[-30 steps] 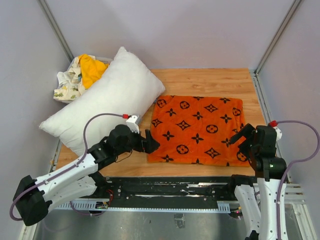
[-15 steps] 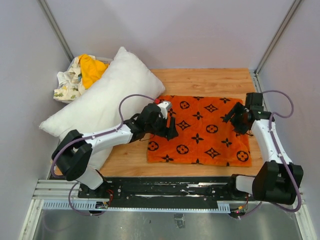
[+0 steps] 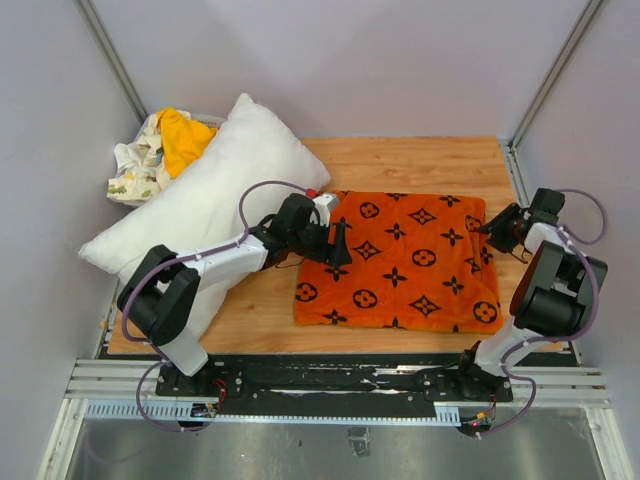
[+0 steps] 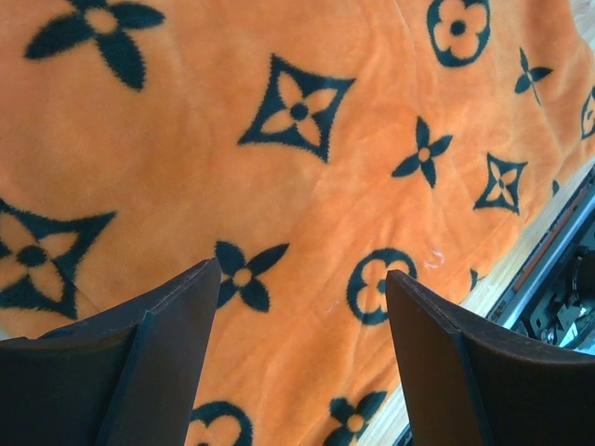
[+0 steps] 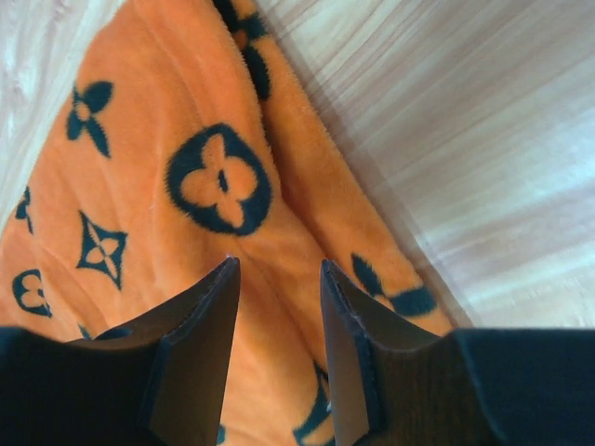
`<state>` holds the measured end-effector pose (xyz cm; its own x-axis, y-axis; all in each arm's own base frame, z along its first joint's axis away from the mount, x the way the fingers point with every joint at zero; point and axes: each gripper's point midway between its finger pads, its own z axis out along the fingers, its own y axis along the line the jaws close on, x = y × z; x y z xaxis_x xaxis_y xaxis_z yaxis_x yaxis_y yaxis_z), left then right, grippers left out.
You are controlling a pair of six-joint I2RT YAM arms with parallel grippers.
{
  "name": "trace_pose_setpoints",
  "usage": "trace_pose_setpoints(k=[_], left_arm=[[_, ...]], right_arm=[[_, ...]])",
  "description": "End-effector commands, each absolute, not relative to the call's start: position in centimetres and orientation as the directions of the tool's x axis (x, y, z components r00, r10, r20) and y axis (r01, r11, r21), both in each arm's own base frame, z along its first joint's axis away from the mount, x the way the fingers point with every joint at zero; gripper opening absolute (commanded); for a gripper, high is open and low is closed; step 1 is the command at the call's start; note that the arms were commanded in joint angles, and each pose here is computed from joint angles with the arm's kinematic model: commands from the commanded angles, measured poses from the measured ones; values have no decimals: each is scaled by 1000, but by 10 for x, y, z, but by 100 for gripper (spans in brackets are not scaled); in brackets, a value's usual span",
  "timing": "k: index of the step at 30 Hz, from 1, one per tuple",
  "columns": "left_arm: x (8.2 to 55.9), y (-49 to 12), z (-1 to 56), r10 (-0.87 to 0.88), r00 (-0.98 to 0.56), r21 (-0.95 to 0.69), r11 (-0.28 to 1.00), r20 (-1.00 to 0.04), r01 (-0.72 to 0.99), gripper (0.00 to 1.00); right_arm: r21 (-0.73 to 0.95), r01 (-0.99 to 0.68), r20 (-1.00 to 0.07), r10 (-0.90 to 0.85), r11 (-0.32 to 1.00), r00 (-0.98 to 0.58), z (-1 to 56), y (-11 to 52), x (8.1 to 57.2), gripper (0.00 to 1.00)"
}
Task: Remove the pillowcase from the pillow
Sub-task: Fold the pillowcase at the center of the board.
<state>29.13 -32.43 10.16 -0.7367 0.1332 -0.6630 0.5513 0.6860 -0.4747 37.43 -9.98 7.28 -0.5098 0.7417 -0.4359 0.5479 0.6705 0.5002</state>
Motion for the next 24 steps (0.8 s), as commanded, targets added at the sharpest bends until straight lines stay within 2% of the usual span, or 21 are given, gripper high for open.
trace_pose_setpoints(k=[1, 8, 16, 19, 24], left_arm=[[279, -325, 93, 169, -749, -495, 654, -641, 572, 77], [276, -322, 91, 178, -757, -496, 657, -629, 567, 77], [274, -318, 86, 180, -765, -491, 672, -618, 554, 77], [276, -318, 87, 177, -765, -489, 675, -620, 552, 77], [276, -319, 85, 176, -771, -492, 678, -613, 546, 77]], right_arm=[[554, 454, -458, 711, 698, -534, 63, -97, 393, 41], [531, 461, -457, 698, 711, -551, 41, -98, 388, 45], [572, 428, -425, 699, 700, -575, 23, -90, 393, 42], [584, 418, -417, 699, 696, -581, 21, -87, 394, 36], [602, 398, -420, 698, 693, -580, 28, -86, 398, 11]])
